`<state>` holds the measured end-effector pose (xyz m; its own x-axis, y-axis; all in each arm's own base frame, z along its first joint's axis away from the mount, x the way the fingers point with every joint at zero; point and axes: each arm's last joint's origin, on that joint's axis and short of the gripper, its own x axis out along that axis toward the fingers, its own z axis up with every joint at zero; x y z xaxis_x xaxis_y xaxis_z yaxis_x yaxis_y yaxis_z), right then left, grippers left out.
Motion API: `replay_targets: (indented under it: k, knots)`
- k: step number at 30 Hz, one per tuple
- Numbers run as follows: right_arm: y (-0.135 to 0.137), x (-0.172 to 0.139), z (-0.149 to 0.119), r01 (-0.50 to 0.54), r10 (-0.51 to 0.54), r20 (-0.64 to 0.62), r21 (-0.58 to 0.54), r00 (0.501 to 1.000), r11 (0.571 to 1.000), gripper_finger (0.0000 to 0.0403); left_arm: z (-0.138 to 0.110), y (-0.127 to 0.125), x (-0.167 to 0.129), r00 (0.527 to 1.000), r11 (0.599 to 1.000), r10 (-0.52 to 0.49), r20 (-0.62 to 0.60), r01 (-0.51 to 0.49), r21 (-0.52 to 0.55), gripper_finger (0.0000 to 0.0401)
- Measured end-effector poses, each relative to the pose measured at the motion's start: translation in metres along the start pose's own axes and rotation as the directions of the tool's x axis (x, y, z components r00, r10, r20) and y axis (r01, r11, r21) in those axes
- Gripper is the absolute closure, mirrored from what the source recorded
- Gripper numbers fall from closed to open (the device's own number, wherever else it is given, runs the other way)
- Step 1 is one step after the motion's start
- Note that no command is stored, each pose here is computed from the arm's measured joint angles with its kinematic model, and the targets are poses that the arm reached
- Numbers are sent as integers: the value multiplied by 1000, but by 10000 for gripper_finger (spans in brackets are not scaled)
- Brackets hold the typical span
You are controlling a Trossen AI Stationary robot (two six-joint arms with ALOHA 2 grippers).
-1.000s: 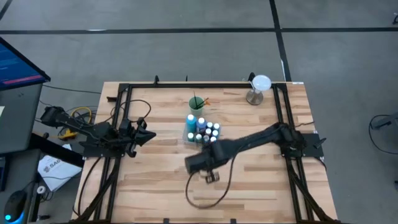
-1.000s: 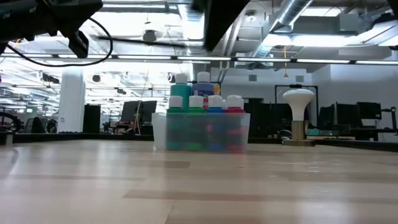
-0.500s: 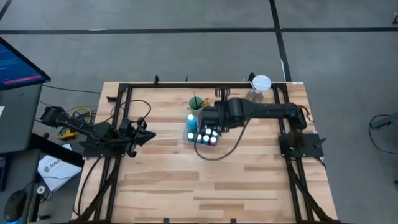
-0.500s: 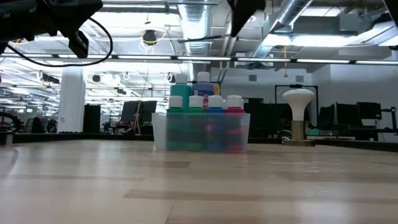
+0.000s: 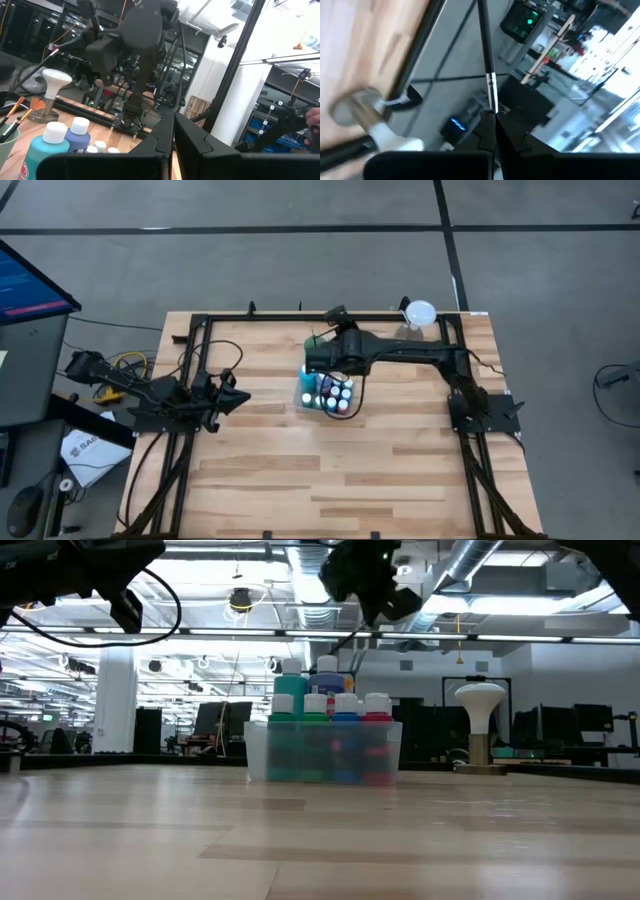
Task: Pick & Place Paint Supplies
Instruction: Put the black brush into the green cup
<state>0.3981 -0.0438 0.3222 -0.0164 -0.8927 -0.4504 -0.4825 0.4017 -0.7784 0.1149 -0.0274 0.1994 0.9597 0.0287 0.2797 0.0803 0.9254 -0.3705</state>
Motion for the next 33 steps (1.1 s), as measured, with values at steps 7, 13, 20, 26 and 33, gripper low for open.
replay_targets:
  k: [7,13,20,26,33]
  knots:
    - [13,21,26,3,-13,-64,-153,998,988,403,0,0,0,1000,1000,0,0,0,0,393]
    - [11,32,29,-5,-6,-78,-143,997,990,403,0,0,0,1000,1000,0,0,0,0,393]
    - [8,36,32,-12,4,-52,-146,999,989,403,0,0,0,1000,1000,0,0,0,0,393]
    - [14,51,43,-39,26,-71,-177,997,983,403,0,0,0,1000,1000,0,0,0,0,393]
    - [15,57,48,-40,27,-77,-177,997,983,403,0,0,0,1000,1000,0,-1,0,0,393]
